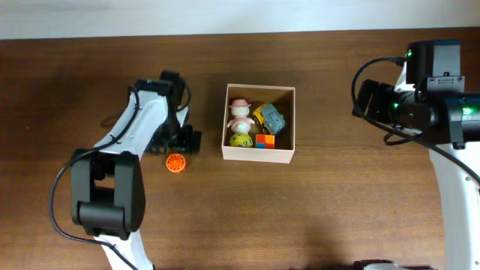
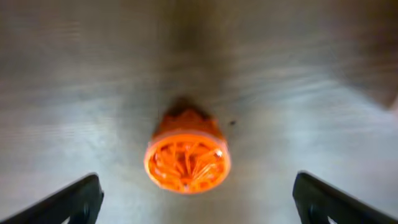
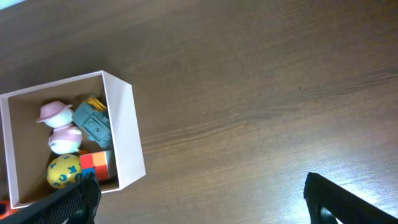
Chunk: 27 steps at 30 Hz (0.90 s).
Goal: Pack container
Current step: 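Move the left gripper to the orange spiky ball and grasp it, then carry the orange ball into the box and release it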
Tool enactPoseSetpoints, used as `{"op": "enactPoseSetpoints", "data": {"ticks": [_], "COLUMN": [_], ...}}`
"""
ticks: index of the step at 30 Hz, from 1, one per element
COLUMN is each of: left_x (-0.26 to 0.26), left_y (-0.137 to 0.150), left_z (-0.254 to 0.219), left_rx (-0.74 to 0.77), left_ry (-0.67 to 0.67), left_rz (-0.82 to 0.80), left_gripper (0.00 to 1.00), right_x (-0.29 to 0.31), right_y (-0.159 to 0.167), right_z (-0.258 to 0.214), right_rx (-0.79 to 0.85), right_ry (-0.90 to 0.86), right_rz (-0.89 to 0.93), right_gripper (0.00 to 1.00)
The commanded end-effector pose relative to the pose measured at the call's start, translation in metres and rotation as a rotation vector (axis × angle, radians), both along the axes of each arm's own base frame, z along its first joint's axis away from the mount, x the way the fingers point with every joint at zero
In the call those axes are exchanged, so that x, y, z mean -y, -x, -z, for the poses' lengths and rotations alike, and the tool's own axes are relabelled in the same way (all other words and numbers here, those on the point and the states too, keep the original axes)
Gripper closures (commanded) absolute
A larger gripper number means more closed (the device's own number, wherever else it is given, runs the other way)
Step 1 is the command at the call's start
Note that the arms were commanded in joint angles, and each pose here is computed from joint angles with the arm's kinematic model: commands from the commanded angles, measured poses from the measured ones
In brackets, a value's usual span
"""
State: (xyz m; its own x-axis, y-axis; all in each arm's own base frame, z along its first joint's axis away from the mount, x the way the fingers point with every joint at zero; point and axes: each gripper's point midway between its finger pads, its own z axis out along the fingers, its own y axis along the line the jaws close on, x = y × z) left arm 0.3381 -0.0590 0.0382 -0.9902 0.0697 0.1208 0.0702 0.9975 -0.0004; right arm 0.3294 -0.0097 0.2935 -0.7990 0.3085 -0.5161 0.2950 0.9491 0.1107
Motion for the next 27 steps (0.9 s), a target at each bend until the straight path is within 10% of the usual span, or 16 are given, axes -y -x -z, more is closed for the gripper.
{"op": "enactPoseSetpoints", "data": {"ticks": [1, 27], "left_x": [-0.005, -0.003], "left_y": [0.01, 0.002], "left_z": [0.016, 0.027], "left_rx": [-0.026, 0.034], "left_ry": [0.013, 0.028], "left_rz": [-0.026, -0.015], "left_gripper": [0.02, 0.53], "right_x": [0.004, 0.004], "right_y": [-0.001, -0.001], "right_z": [0.0, 0.0], "right_rx": [0.002, 0.002], "right_ry": [0.002, 0.002], "right_rz": [0.022, 0.022], "right_gripper": [0.01, 0.01]}}
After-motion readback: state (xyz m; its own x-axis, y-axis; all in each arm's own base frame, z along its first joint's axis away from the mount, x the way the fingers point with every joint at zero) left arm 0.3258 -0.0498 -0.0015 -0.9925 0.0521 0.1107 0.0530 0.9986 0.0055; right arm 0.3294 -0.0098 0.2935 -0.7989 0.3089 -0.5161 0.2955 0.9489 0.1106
